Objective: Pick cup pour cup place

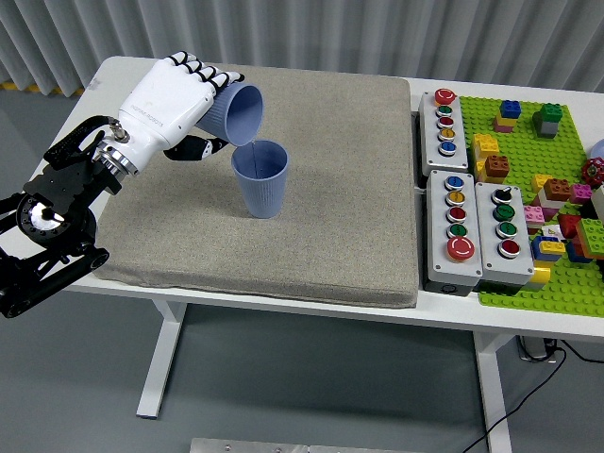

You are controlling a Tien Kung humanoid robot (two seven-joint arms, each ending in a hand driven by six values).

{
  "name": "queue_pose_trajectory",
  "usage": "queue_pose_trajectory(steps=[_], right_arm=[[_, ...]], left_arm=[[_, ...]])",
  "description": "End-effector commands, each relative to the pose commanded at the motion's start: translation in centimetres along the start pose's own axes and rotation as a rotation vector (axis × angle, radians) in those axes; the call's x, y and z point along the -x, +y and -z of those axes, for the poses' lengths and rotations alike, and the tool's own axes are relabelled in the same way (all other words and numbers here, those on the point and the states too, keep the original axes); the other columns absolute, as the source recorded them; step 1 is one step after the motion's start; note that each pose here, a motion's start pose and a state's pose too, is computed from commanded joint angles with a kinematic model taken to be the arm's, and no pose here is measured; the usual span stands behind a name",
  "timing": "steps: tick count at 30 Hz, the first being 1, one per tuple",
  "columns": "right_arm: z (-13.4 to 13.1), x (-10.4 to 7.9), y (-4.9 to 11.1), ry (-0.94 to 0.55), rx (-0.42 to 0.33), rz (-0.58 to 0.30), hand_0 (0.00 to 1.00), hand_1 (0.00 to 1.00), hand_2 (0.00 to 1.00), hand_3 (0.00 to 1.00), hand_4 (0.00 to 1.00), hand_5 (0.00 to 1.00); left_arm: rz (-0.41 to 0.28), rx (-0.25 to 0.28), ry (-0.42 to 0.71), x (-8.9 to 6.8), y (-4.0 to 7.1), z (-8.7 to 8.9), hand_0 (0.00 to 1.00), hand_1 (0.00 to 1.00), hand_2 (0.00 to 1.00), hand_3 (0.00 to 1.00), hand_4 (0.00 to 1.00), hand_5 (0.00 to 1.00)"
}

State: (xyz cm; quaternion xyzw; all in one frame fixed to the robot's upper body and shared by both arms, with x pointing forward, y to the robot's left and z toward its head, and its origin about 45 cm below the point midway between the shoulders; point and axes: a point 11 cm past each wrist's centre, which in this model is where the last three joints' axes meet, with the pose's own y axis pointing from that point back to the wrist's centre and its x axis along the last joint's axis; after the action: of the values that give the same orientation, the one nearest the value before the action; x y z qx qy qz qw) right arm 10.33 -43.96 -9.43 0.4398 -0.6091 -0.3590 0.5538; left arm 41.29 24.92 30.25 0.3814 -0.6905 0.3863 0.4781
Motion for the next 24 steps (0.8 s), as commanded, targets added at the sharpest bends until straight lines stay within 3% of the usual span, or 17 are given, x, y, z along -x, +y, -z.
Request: queue_pose_trajectory(steps=[24], right_arm=[[0.38, 0.02, 0.03, -0.002, -0.006, 0.0, 0.698, 0.695, 0.629, 0.619, 0.188, 0.338]], left_arm=[[-0.008, 0.005, -0.021, -0.41, -0.3, -0.12, 0.704, 0.584, 0.6, 0.616, 0.556, 0.088]])
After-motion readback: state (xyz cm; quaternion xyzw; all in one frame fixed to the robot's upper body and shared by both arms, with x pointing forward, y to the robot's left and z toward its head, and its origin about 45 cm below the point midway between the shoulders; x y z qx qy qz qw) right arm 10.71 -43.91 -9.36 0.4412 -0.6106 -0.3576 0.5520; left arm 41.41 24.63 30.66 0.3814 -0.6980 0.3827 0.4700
